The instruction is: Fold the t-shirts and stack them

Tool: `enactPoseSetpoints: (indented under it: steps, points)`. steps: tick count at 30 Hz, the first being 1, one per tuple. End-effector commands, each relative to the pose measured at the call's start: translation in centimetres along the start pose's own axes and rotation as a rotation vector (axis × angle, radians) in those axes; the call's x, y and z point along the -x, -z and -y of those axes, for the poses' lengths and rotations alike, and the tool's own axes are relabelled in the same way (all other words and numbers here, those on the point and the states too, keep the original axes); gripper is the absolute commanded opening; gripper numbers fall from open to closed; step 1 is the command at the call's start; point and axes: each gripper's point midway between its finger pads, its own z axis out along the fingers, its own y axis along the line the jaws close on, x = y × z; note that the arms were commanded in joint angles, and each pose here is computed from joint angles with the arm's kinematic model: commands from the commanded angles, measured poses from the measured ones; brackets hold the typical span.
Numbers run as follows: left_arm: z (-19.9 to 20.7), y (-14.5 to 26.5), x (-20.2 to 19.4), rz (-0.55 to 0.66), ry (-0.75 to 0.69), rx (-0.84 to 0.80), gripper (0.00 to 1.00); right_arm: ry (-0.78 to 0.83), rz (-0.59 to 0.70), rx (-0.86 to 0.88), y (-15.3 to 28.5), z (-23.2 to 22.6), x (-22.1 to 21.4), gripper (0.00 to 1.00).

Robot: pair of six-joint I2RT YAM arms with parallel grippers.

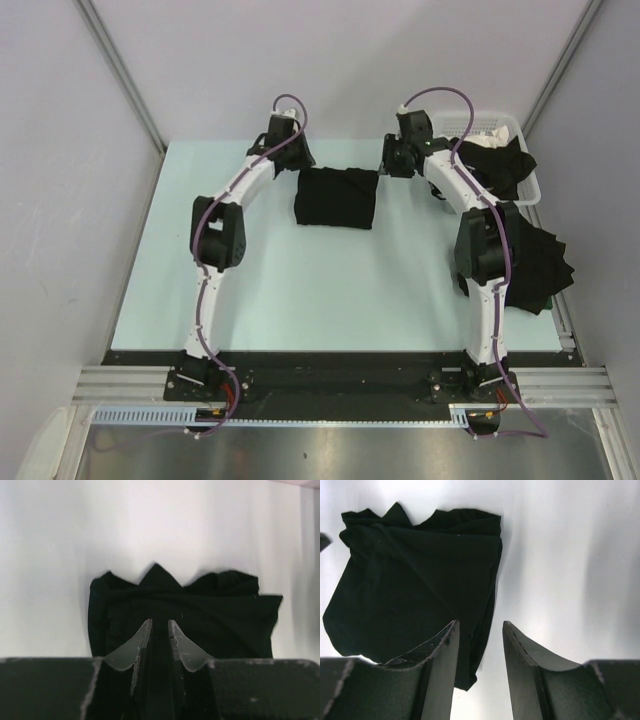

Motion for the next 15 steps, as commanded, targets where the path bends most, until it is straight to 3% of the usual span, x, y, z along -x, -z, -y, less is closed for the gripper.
enactPoseSetpoints:
  steps: [1,7,15]
  points:
    - [2.4,5.9,3.4,0.054,-0.066,-0.047,0.22,-0.002,0.086,0.063,2.8,-2.8,2.2,0.45]
    - [2.2,6.7,1.2,-0.01,-0.062,-0.057,0.18,-0.017,0.08,0.06,3.0,-2.9,1.3,0.45]
    - [1.6,3.2,-1.5,-0.082,-0.031,-0.07,0.1,0.009,0.088,0.032,4.4,-2.3,1.6,0.45]
